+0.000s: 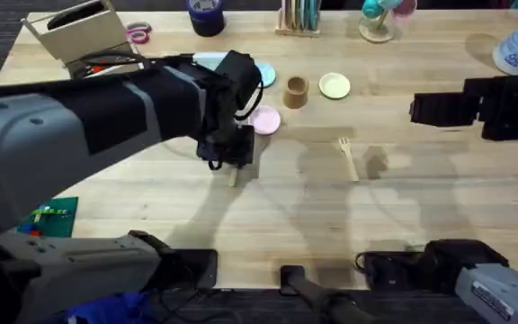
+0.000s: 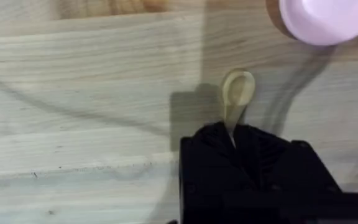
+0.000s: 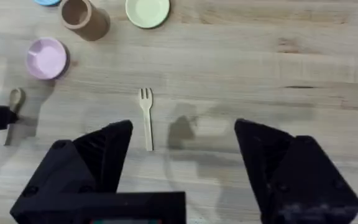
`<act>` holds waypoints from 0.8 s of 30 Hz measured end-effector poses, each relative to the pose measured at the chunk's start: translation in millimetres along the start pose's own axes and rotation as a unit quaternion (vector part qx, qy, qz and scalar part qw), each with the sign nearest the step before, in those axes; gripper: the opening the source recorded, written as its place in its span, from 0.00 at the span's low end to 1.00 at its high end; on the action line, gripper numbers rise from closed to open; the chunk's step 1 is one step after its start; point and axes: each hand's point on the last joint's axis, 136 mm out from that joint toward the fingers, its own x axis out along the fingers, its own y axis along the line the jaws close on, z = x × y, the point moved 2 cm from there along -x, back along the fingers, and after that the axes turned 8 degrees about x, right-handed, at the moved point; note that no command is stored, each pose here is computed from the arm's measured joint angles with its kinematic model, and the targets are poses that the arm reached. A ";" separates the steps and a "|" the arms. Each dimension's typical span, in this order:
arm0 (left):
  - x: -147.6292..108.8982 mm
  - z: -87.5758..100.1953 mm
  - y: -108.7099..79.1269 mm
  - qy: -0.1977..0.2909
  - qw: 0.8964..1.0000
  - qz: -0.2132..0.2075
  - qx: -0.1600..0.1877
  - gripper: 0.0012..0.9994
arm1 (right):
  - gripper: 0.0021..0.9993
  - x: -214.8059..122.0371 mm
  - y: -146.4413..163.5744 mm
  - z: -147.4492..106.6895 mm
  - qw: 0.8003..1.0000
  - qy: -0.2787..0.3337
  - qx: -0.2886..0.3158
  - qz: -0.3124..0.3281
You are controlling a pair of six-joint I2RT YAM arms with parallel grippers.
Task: Pick up a utensil and set it on the pink plate, then put the other utensil in the container.
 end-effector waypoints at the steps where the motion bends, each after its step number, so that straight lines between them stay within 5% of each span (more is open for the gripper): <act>1: -0.2 0.0 -0.4 0.000 1.000 -0.001 0.000 0.05 | 1.00 0.0 0.0 0.0 1.000 0.000 0.000 0.000; 12: -8.7 -2.4 -2.7 0.015 1.000 -0.004 0.001 0.04 | 1.00 0.0 0.0 0.0 1.000 0.000 0.000 0.000; 24: -73.7 63.5 -26.8 -0.085 0.995 -0.039 0.022 0.04 | 1.00 0.0 0.0 0.0 1.000 0.000 0.000 0.000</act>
